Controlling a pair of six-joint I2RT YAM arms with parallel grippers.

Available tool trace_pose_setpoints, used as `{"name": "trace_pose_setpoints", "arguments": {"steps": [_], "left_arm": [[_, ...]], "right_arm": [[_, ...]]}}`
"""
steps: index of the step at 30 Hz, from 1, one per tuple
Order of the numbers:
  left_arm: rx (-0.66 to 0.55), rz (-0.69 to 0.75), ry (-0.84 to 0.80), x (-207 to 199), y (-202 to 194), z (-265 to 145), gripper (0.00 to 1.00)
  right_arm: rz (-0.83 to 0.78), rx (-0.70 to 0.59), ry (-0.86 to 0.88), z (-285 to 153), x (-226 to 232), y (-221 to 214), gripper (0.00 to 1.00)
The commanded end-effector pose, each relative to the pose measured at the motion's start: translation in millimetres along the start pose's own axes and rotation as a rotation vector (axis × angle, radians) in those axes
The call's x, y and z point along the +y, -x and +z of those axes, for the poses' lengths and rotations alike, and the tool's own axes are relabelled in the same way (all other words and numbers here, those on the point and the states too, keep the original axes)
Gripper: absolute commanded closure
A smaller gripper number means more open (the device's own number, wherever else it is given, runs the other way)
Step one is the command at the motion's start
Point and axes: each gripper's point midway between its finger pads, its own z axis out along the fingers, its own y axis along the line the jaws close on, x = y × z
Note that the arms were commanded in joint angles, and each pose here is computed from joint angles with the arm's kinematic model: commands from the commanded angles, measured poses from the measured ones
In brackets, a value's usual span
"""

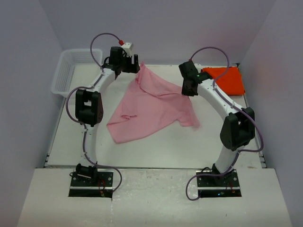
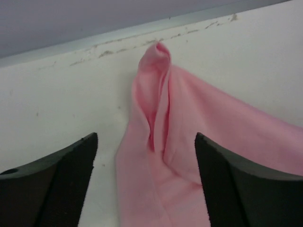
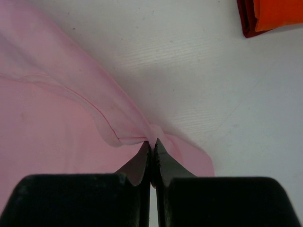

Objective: Fold and stack the t-shirts
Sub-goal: Flatten out the tshirt

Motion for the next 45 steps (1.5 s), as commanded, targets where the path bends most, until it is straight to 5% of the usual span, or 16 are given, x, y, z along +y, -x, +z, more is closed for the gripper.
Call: {"name": "trace_pose_setpoints", "arguments": {"steps": [1,6,14,19,28,29,32,33,45], "left_arm": [[-0.07,0.016,0.23,2,43,-52,0.11],[-0.046,-0.078,0.438,6,32,-114,0.13],[-0.021,-0.118,0.466,-22,0,-166,0.28],[0.042,-0.079,0.459,-45,-31,-177,0.49],[0.202,0.049,0.414,-85,-108,-173,0.5],[0.217,0.069,0.425,-87,-116,-172,0.5],[0.235,0.129,0.467,-89,-129,-170,0.5],[0.242,0.143,0.48,-89,-133,-170,0.5],[0.344,0.236,0.548,-104,-199,-138,0.59]], "right_arm": [[0.024,-0.029,0.035,1,2,21,1.0],[0.036,-0.007,0.04,11,0,21,1.0],[0.104,0.034,0.05,2,-12,-13,1.0],[0.211,0.058,0.063,-4,-31,-67,1.0],[0.216,0.04,0.122,-25,-41,-96,1.0],[0.211,0.041,0.131,-25,-40,-96,0.96],[0.194,0.01,0.154,-30,-37,-89,0.58],[0.193,-0.007,0.159,-34,-37,-84,0.52],[0.175,-0.091,0.23,-72,-21,-27,0.47]]}}
